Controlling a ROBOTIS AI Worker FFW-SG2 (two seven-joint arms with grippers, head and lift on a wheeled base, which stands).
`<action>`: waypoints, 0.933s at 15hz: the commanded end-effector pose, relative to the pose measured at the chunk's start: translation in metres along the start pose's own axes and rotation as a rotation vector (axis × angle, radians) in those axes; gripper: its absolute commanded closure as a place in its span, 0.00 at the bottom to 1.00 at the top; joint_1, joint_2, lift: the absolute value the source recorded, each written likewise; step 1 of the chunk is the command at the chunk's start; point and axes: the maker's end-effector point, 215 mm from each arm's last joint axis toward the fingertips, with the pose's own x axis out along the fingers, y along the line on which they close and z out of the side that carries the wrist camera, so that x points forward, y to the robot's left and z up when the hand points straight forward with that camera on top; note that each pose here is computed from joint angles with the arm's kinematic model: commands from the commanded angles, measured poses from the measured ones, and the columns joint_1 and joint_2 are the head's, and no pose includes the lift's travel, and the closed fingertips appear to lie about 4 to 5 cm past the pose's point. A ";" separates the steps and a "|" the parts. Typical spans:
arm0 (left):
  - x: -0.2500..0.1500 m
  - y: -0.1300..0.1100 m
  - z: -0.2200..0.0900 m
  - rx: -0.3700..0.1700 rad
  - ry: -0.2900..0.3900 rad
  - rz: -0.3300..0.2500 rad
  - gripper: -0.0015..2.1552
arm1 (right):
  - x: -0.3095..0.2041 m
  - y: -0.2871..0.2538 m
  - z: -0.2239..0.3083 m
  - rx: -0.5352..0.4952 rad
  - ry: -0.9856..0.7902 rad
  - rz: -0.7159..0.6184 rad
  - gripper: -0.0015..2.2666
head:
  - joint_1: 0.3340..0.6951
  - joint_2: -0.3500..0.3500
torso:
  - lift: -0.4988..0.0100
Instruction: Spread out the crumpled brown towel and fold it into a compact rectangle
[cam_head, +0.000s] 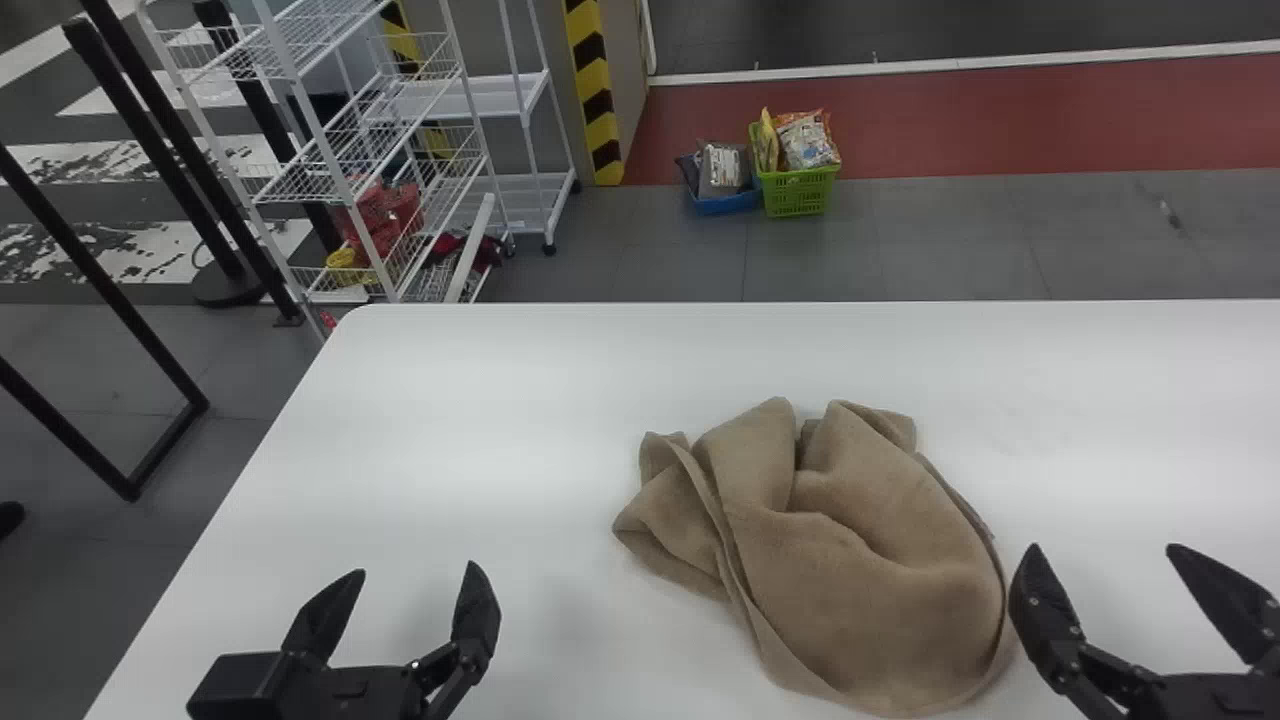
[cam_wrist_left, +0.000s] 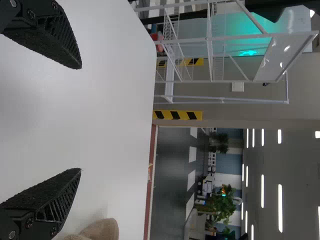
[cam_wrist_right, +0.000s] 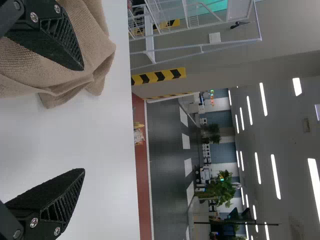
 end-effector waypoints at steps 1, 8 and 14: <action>0.000 0.000 -0.001 0.000 0.001 0.000 0.04 | 0.000 0.001 0.000 0.001 0.000 0.001 0.04 | 1.00 0.79 | 0.73; 0.000 0.000 -0.001 0.000 0.001 0.000 0.04 | 0.000 0.003 -0.001 0.001 0.004 0.006 0.04 | 1.00 0.79 | 0.73; -0.001 0.000 -0.001 -0.001 0.003 -0.001 0.04 | 0.000 0.002 -0.002 0.001 0.007 0.004 0.04 | 1.00 0.79 | 0.73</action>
